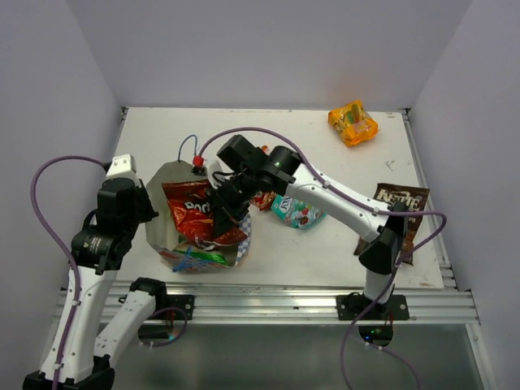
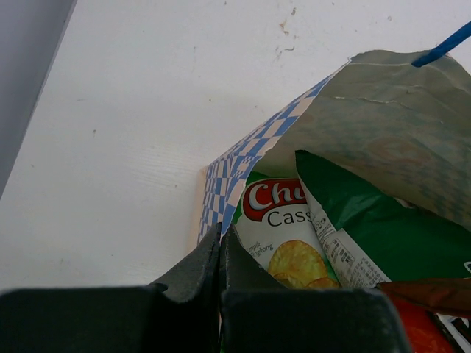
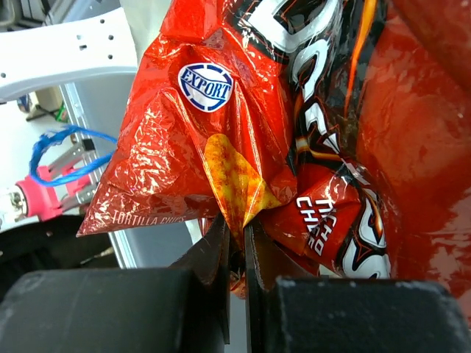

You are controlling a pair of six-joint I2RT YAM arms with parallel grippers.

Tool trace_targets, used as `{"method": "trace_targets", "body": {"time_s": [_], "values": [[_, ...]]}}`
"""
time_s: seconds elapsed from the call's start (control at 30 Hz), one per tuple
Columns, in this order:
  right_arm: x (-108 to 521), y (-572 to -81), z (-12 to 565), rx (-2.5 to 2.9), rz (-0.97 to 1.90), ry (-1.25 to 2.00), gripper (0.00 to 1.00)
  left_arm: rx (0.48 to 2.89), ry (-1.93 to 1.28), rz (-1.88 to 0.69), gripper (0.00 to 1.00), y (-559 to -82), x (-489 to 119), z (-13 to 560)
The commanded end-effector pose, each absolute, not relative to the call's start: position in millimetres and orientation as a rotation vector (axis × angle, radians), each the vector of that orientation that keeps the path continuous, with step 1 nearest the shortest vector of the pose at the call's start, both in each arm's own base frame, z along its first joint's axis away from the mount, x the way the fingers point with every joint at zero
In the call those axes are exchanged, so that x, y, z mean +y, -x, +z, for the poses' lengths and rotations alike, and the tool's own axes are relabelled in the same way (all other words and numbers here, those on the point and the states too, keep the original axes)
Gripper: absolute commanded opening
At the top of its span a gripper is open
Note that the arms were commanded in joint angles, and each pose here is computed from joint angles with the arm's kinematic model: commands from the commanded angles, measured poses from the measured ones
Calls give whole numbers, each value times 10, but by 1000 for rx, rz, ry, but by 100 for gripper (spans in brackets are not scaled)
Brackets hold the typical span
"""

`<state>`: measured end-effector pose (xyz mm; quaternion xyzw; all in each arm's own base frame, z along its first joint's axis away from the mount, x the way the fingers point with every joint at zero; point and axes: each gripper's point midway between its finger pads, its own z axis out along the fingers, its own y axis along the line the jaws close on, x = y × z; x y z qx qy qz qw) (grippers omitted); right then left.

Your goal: Place the snacks into the paper bag

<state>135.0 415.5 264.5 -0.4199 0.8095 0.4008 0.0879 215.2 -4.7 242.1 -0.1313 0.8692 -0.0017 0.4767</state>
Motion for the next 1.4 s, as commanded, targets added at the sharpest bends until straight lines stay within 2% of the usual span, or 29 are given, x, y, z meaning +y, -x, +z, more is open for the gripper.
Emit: {"method": "trace_targets", "body": {"time_s": [0.0,0.13,0.37,0.53,0.6,0.63,0.67,0.7,0.73,0.8,0.9,0.93,0.97,1.13,1.37], "values": [[4228,-1376,2924,2274,1237,1283,0,2119,303,-13,0,-2126,-62,2418],[4336,-1581,2571,2375,1091,1300,0,2112,312,-7,0,-2107,-43,2422],[4305,-1610,1985,2530,897,1375,0,2102,322,0,0,-2122,-28,2429],[4337,-1679,2072,2505,873,1340,0,2099,323,3,0,-2123,-23,2420],[4371,-1790,2292,2437,851,1304,0,2099,321,1,0,-2134,-27,2415],[4337,-1799,2382,2431,831,1293,6,2100,322,-1,0,-2140,-32,2406],[4380,-1891,2760,2321,850,1247,11,2106,316,-2,0,-2145,-40,2389],[4371,-1934,2954,2273,847,1213,24,2105,316,-7,0,-2154,-47,2388],[4300,-2025,3231,2207,823,1140,60,2111,311,-7,0,-2161,-53,2375],[4164,-2290,3879,2034,830,943,82,2116,304,-10,0,-2173,-65,2368],[3577,-2758,4372,1933,815,647,89,2120,299,-11,0,-2187,-72,2357],[3134,-2981,4524,1907,754,514,89,2119,298,-13,0,-2192,-75,2363],[2986,-3167,4201,1982,673,476,90,2120,296,-13,0,-2192,-77,2362],[1830,-4055,3495,2112,92,235,93,2114,289,-16,0,-2209,-84,2398],[767,-4792,2598,2267,-244,-60,93,2105,310,-8,0,-2183,-58,2419]]}}
